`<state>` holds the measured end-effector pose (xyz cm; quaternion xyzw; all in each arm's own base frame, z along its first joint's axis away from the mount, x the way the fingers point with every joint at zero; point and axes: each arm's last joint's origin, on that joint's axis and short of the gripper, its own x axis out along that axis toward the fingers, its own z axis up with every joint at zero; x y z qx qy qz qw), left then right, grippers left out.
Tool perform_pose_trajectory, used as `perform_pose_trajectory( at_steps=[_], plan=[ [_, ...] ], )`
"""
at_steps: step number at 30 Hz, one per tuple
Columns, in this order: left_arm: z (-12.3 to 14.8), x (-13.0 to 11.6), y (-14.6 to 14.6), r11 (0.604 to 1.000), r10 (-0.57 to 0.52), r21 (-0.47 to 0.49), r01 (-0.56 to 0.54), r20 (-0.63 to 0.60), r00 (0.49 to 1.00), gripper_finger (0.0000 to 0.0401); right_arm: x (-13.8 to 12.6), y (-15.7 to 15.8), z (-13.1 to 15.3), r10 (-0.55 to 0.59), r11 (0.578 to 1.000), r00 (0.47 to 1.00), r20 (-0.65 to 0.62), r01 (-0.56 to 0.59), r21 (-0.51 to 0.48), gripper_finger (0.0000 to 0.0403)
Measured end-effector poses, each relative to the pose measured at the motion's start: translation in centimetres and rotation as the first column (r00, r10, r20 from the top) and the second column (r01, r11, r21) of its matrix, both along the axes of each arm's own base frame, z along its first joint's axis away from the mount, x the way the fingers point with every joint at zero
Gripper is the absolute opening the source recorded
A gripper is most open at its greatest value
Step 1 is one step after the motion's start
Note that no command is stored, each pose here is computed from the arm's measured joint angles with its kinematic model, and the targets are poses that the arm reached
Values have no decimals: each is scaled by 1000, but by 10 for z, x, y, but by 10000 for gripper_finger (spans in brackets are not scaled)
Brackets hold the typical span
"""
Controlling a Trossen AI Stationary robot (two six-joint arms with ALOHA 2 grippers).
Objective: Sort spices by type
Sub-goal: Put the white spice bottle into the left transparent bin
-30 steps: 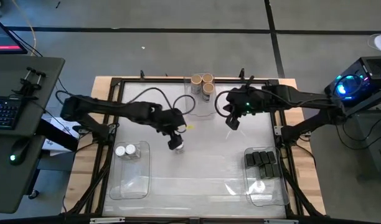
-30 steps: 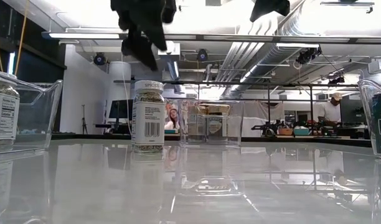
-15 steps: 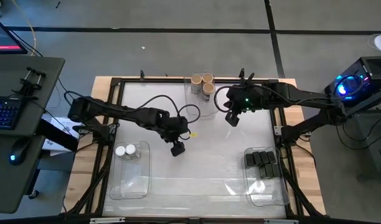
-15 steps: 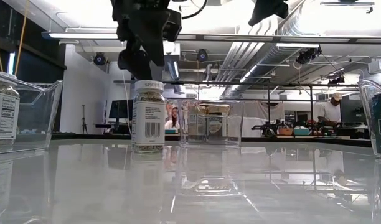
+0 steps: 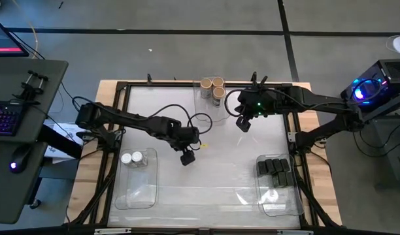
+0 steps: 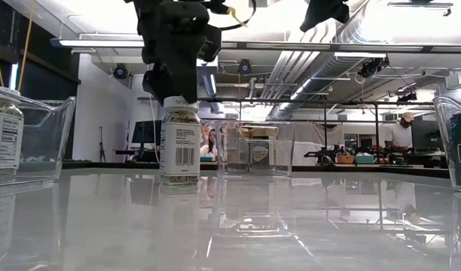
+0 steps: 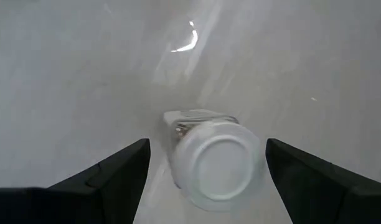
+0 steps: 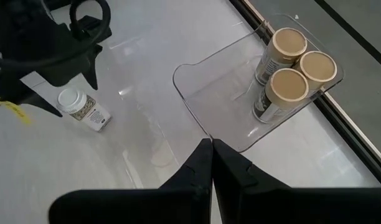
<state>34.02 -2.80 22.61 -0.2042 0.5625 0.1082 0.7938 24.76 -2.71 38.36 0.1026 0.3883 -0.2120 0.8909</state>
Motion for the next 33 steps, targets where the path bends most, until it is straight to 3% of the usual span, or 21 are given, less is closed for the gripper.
perform_pose_trajectory(
  at_steps=[15,18,21,25,29,33],
  plan=[
    [-39,12,0,999,-34,-3,34,-122,992,307,1,0,1,3,1000,1000,10,-3,-3,0],
    [-40,12,0,999,-54,-12,53,-122,991,290,1,0,1,3,1000,1000,11,-3,-3,0],
    [-35,11,-1,998,-58,-16,57,-102,993,250,1,0,1,7,1000,1000,11,-7,-7,0],
    [-24,9,2,998,-65,-12,65,-70,995,167,2,0,2,16,1000,1000,18,-16,-15,0],
    [-6,1,6,994,-109,5,109,-26,994,168,3,0,3,22,1000,999,37,-21,-22,0],
    [29,-18,7,986,-166,43,164,53,985,168,4,0,4,35,999,998,42,-34,-35,0]
  ],
)
